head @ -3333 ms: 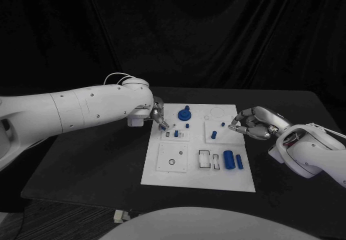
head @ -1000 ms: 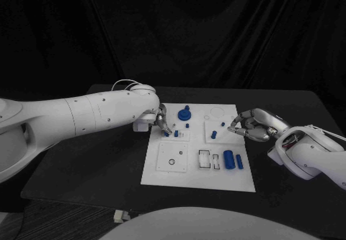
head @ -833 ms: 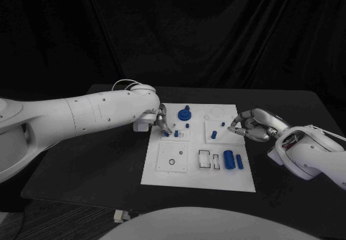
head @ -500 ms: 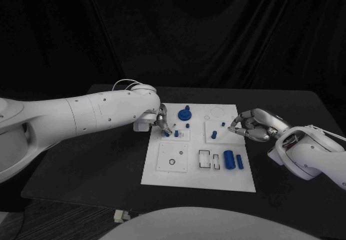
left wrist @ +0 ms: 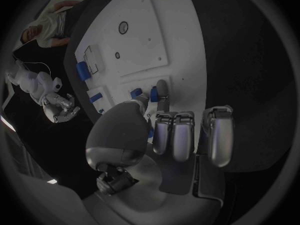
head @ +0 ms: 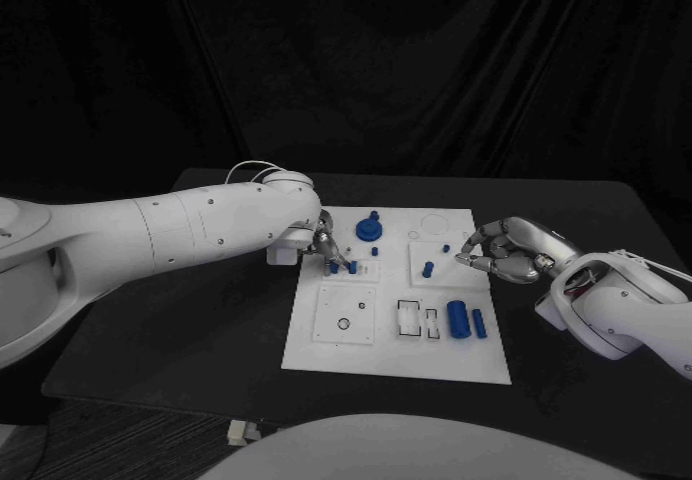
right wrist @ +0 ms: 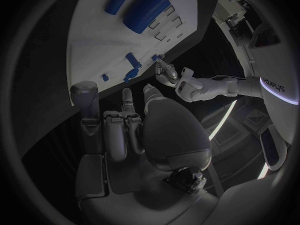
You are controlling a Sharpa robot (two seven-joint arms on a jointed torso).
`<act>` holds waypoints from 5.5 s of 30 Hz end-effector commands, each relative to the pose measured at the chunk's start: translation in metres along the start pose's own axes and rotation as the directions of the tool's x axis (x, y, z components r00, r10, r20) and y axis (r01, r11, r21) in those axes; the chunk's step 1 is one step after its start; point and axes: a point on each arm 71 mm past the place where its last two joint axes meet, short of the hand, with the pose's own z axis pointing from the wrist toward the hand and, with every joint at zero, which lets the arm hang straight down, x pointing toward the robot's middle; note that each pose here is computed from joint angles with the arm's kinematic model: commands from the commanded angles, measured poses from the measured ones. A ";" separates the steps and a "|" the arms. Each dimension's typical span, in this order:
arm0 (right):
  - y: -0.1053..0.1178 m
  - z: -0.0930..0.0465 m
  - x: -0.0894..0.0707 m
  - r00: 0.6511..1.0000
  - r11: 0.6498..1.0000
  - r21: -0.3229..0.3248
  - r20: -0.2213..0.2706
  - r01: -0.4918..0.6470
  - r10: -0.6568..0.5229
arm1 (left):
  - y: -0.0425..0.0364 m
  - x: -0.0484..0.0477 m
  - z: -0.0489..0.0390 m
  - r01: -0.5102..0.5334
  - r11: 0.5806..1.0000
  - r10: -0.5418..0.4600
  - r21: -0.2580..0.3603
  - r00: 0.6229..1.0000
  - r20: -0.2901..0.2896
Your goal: Assemble the parts on the task board
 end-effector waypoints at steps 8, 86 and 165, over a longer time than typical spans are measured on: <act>-0.001 0.000 0.002 1.000 1.000 0.011 -0.007 0.000 0.000 | 0.0001 0.0031 0.0017 -0.015 1.000 0.015 -0.003 1.000 -0.025; -0.004 0.000 0.002 1.000 1.000 0.027 -0.017 0.003 -0.003 | 0.0151 -0.0030 -0.0221 0.007 0.998 -0.014 0.067 0.994 0.110; -0.006 -0.001 0.002 1.000 0.999 0.037 -0.021 0.003 -0.002 | 0.0504 0.0127 -0.0081 0.103 0.977 -0.114 0.188 0.992 0.053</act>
